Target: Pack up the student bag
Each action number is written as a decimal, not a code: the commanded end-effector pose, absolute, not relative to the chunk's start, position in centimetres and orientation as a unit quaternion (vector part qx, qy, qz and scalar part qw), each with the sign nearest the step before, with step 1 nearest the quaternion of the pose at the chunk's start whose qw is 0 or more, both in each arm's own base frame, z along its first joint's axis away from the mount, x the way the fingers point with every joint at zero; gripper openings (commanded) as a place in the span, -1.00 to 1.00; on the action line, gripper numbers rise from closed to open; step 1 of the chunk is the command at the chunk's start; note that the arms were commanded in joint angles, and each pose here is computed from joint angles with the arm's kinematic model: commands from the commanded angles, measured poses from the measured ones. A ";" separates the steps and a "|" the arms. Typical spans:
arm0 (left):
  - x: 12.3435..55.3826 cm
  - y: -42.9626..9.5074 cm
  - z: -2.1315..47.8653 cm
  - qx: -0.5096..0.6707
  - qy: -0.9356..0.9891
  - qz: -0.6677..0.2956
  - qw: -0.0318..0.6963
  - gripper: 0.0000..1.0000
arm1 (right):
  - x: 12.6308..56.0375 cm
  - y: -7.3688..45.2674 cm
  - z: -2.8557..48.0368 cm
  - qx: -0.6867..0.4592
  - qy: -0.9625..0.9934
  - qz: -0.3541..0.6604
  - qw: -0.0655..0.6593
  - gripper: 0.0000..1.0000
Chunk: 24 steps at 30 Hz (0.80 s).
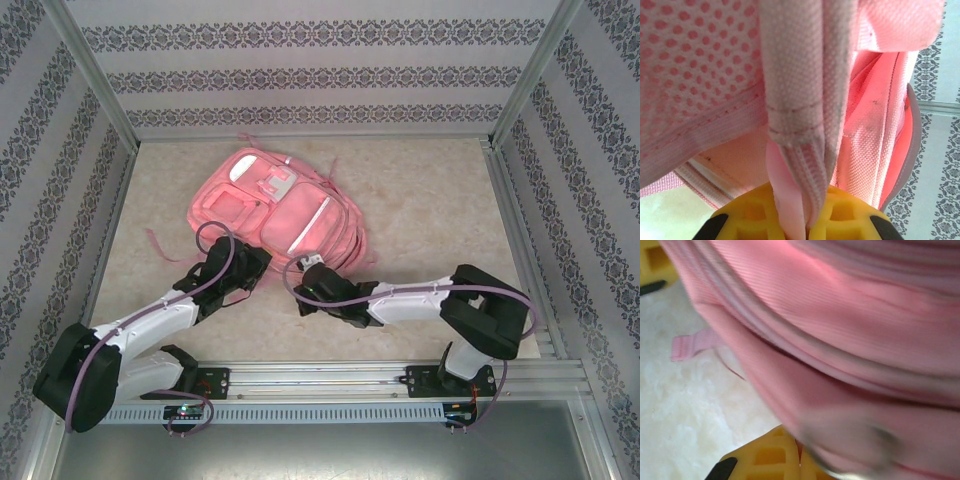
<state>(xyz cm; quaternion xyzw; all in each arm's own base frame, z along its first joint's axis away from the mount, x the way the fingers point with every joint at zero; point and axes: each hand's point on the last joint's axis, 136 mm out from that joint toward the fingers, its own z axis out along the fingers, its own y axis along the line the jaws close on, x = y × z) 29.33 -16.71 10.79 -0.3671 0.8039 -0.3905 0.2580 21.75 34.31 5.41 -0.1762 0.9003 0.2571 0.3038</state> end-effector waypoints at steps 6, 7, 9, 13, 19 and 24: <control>29.7 -15.2 10.8 -0.335 0.822 -0.356 0.292 -1.00 | 22.1 29.0 4.3 -0.187 0.914 0.197 0.301 -1.00; 29.8 -15.4 11.1 -0.324 0.826 -0.357 0.294 -1.00 | 22.0 29.0 4.4 -0.194 0.913 0.200 0.298 -1.00; 29.9 -15.7 11.4 -0.295 0.841 -0.345 0.294 -1.00 | 21.4 29.8 4.5 -0.219 0.907 0.216 0.287 -1.00; 30.1 -16.8 12.2 -0.219 0.884 -0.309 0.275 -0.94 | 20.1 31.9 4.6 -0.261 0.894 0.248 0.266 -1.00; 30.4 -14.5 12.3 -0.220 0.905 -0.254 0.260 -0.53 | 20.2 35.9 5.1 -0.272 0.884 0.275 0.261 -1.00; 30.7 -11.7 12.0 -0.280 0.887 -0.267 0.253 -0.31 | 22.6 39.0 5.8 -0.203 0.887 0.310 0.275 -1.00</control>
